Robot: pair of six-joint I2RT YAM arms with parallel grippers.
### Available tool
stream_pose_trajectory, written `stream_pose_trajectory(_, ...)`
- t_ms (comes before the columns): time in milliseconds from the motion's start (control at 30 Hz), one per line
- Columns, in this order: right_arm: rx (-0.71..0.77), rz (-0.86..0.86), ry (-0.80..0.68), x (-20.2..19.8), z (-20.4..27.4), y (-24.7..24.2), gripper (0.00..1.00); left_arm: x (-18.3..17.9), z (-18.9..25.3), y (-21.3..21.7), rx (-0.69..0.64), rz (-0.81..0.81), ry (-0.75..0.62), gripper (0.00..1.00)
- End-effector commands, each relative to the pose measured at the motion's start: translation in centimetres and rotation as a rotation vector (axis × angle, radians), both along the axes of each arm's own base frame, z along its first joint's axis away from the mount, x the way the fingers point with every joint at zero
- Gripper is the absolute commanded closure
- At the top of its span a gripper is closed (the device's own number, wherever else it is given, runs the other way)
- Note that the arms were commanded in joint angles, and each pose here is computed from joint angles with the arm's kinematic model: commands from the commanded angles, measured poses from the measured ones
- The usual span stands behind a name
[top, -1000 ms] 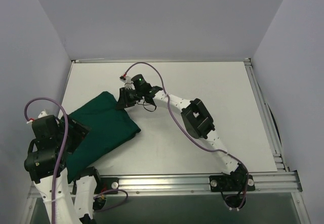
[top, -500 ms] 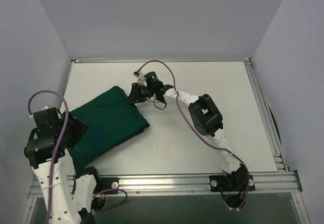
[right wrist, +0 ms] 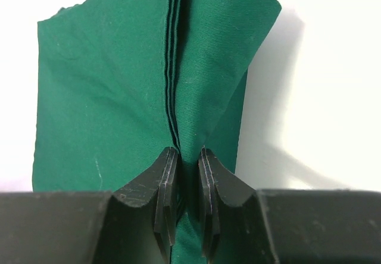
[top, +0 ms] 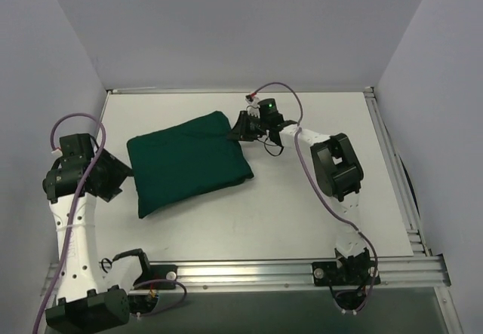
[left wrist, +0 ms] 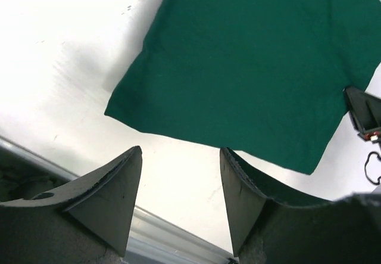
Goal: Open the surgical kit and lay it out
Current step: Move the surgical kit at the center of the board.
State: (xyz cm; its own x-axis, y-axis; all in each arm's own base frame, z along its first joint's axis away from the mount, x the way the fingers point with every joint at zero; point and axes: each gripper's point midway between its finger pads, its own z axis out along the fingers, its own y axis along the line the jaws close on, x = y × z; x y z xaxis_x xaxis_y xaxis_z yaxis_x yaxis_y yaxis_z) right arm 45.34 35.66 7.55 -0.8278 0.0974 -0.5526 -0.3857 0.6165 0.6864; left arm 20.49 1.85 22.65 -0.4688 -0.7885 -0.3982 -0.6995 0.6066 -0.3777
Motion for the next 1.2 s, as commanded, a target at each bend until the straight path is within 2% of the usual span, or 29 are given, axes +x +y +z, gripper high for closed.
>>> stream_pose_trajectory(0, -0.138, -0.146, 0.015, 1.5, -1.9, -6.4, 1.0, 3.8, 1.2, 0.1, 0.006, 0.021, -0.137, 0.36)
stream_pose_trajectory(133, -0.136, -0.204, 0.02, 2.4, -1.6, -9.7, 1.0, 7.4, 0.2, -1.7, 0.039, -0.102, -0.144, 0.36)
stream_pose_trajectory(267, -0.134, -0.263, 0.027, 3.0, -1.3, -12.6, 1.0, 10.9, -2.2, -1.9, 0.077, -0.172, -0.069, 0.34)
stream_pose_trajectory(333, -0.139, -0.289, 0.029, 3.2, -1.3, -14.0, 1.0, 13.0, -1.7, -2.6, 0.048, -0.203, -0.125, 0.33)
stream_pose_trajectory(467, -0.154, -0.319, 0.037, 3.6, -1.4, -16.1, 1.0, 16.2, -2.1, -2.9, 0.04, -0.229, -0.139, 0.33)
stream_pose_trajectory(567, -0.182, -0.34, 0.06, 3.4, -1.8, -17.5, 1.0, 18.1, -1.9, -3.3, 0.064, -0.254, -0.182, 0.33)
stream_pose_trajectory(667, -0.188, -0.372, 0.084, 3.3, -2.0, -18.8, 1.0, 19.8, -4.1, -4.4, 0.032, -0.294, -0.17, 0.33)
stream_pose_trajectory(833, -0.236, -0.415, 0.109, 3.7, -1.9, -21.8, 1.0, 22.6, -4.3, -7.4, 0.077, -0.431, -0.2, 0.33)
stream_pose_trajectory(1000, -0.26, -0.459, 0.109, 4.8, -1.3, -24.2, 1.0, 24.3, -6.2, -9.0, 0.109, -0.503, -0.163, 0.33)
stream_pose_trajectory(1167, -0.275, -0.446, 0.141, 4.9, -1.9, -24.4, 1.0, 25.9, -8.2, -10.0, 0.079, -0.526, -0.131, 0.33)
